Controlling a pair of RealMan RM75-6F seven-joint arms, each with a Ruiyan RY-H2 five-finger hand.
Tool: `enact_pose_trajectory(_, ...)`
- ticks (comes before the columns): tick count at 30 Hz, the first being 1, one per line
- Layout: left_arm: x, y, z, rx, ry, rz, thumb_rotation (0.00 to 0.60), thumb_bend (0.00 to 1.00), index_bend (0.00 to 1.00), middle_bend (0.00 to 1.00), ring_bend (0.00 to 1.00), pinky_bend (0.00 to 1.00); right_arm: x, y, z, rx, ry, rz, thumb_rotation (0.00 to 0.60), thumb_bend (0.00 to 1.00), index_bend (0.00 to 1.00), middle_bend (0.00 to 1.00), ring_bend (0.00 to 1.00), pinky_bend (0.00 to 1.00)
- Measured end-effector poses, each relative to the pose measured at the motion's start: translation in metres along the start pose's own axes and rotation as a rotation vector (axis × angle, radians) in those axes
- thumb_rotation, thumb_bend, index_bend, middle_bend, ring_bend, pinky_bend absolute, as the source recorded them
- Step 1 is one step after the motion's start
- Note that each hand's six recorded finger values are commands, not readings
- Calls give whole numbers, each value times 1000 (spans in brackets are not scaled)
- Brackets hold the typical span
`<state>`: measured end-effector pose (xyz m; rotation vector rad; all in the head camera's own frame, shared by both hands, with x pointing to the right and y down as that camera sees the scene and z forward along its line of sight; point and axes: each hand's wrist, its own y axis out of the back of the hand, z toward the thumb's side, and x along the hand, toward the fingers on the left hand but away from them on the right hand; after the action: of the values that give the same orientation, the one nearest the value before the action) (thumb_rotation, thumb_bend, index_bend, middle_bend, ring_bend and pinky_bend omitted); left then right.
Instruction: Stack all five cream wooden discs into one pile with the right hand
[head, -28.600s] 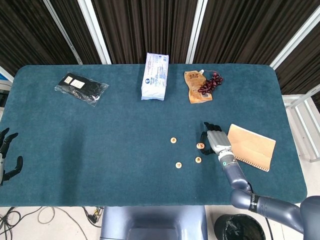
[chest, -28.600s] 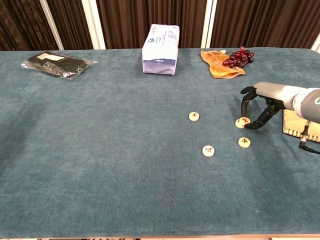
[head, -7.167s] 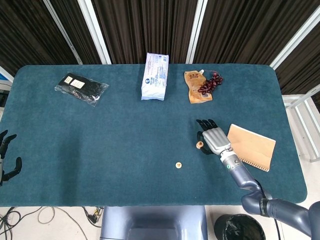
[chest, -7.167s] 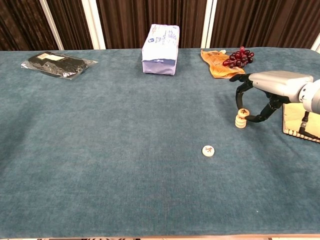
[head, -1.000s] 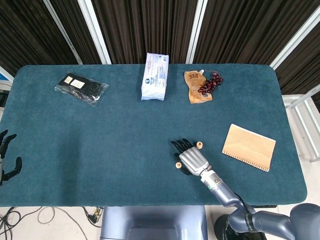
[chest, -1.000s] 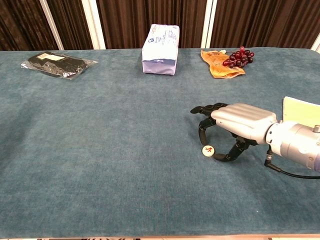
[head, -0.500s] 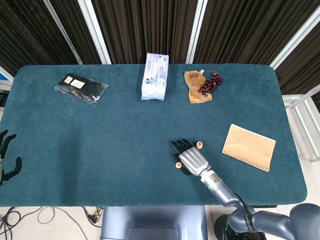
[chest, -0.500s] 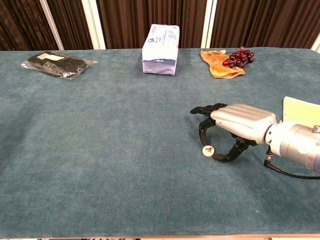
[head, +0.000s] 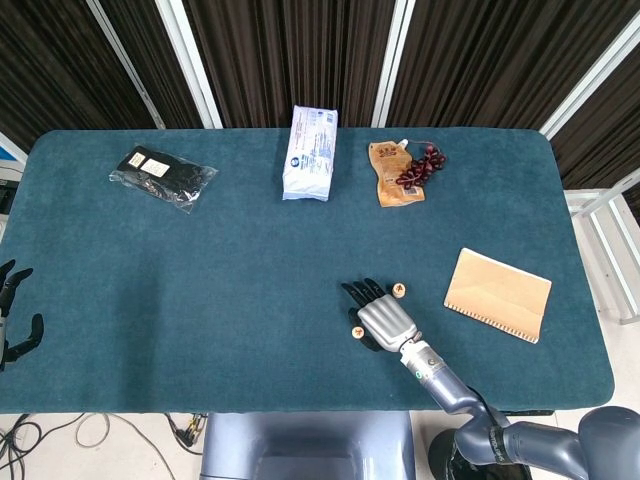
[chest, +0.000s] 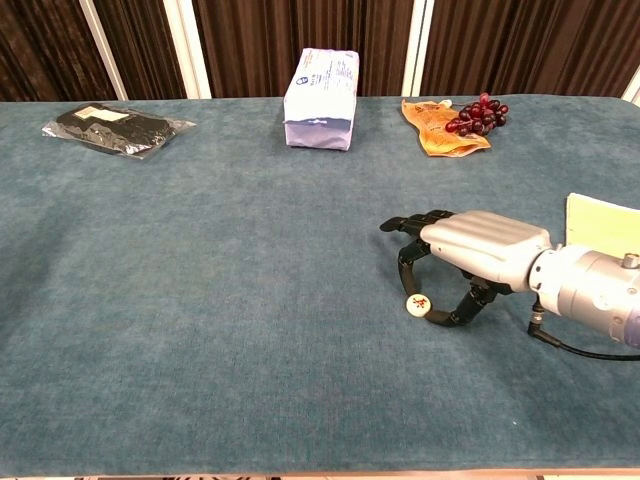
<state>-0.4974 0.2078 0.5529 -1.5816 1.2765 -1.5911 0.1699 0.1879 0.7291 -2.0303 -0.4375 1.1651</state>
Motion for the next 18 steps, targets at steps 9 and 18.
enact_pose_trajectory(9, 0, 0, 0, -3, 1, -1, 600, 483, 158, 0, 0, 0, 0, 1, 0, -1, -1, 0, 600, 367, 559, 0, 0, 0)
enact_pose_trajectory(18, 0, 0, 0, -5, 0, -2, 600, 483, 158, 0, 0, 0, 2, 17, -1, -23, -3, -12, 600, 368, 562, 0, 0, 0)
